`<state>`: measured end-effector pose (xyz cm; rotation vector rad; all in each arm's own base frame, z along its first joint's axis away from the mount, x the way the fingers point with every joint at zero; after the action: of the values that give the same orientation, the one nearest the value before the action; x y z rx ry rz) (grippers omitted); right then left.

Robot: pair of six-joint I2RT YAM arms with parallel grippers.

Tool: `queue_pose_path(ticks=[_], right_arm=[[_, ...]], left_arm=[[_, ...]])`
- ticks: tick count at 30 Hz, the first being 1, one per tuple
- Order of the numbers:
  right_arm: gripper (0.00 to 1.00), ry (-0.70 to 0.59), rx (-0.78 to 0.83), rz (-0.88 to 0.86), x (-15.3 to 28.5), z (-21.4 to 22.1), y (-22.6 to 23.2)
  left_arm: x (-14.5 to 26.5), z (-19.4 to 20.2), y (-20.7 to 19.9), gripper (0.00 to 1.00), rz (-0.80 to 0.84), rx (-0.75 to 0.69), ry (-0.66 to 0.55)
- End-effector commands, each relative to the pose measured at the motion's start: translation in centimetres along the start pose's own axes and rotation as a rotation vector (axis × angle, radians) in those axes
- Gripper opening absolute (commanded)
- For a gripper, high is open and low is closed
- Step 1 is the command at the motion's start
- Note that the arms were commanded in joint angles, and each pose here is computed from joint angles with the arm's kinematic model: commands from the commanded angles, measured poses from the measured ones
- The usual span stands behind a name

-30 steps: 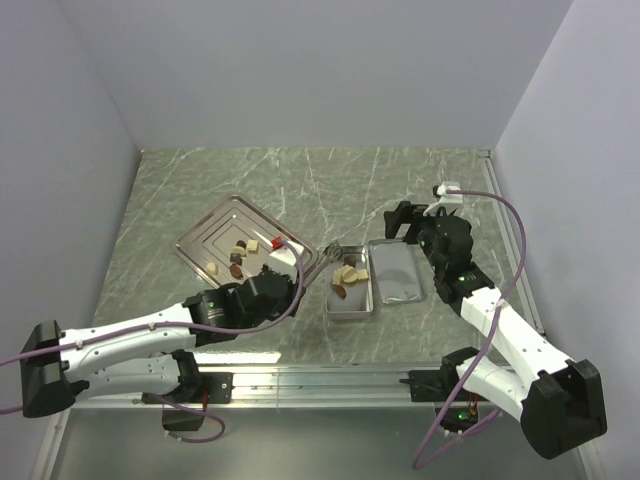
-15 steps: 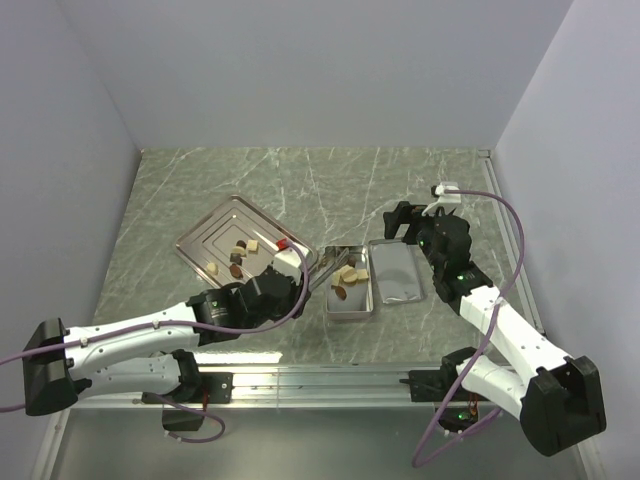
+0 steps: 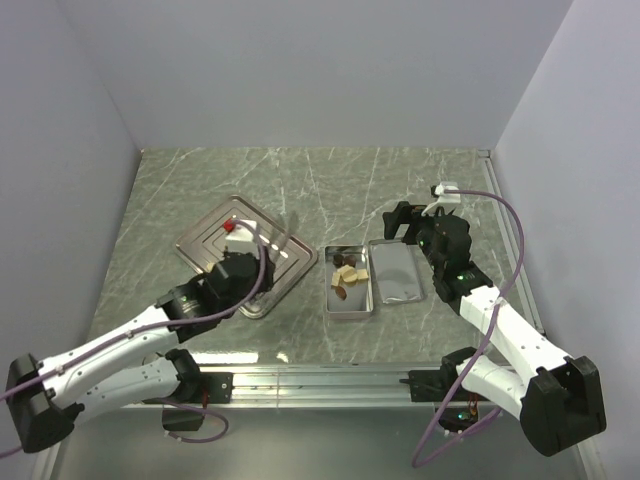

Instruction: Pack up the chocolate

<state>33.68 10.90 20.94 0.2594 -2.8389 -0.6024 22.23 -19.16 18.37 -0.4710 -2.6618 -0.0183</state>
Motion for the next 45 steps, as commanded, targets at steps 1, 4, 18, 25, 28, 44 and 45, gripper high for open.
queue_pose_path(ticks=[1,4,18,25,28,44,45], right_arm=[[0.97,-0.06,0.003,-0.036,-0.2,-2.6,1.4],[0.97,-0.059,0.003,-0.038,-0.2,-2.6,1.4],[0.97,-0.057,0.003,-0.038,-0.2,-2.6,1.4],[0.97,-0.055,0.003,-0.039,-0.1,-2.5,1.4],[0.97,-0.057,0.003,-0.04,-0.1,-2.6,1.4],[0.97,-0.051,0.004,-0.041,-0.2,-2.5,1.4],[0.97,-0.052,0.004,-0.039,-0.2,-2.5,1.4]], left_arm=[[0.6,-0.1,4.8,0.45,-0.208,0.099,-0.027],[0.4,0.5,6.7,0.45,-0.283,0.121,-0.003],[-1.3,2.1,8.8,0.48,-0.355,0.116,0.065],[-2.4,2.7,8.5,0.48,-0.335,0.09,0.095],[-2.6,2.9,8.5,0.48,-0.338,0.081,0.107],[-3.9,4.0,8.2,0.48,-0.326,0.052,0.166],[-3.9,4.0,8.3,0.48,-0.333,0.053,0.168]])
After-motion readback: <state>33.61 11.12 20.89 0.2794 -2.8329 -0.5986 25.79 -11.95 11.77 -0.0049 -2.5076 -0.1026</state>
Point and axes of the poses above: each gripper's point midway between its finger pads, its own x axis back along the fingers, its own y axis along the line the jaws close on, z = x × y, the point moved 1 cm from there along x, back along the fingers, and after that the axes turned 10 degrees about -x, right-handed, at the moved point
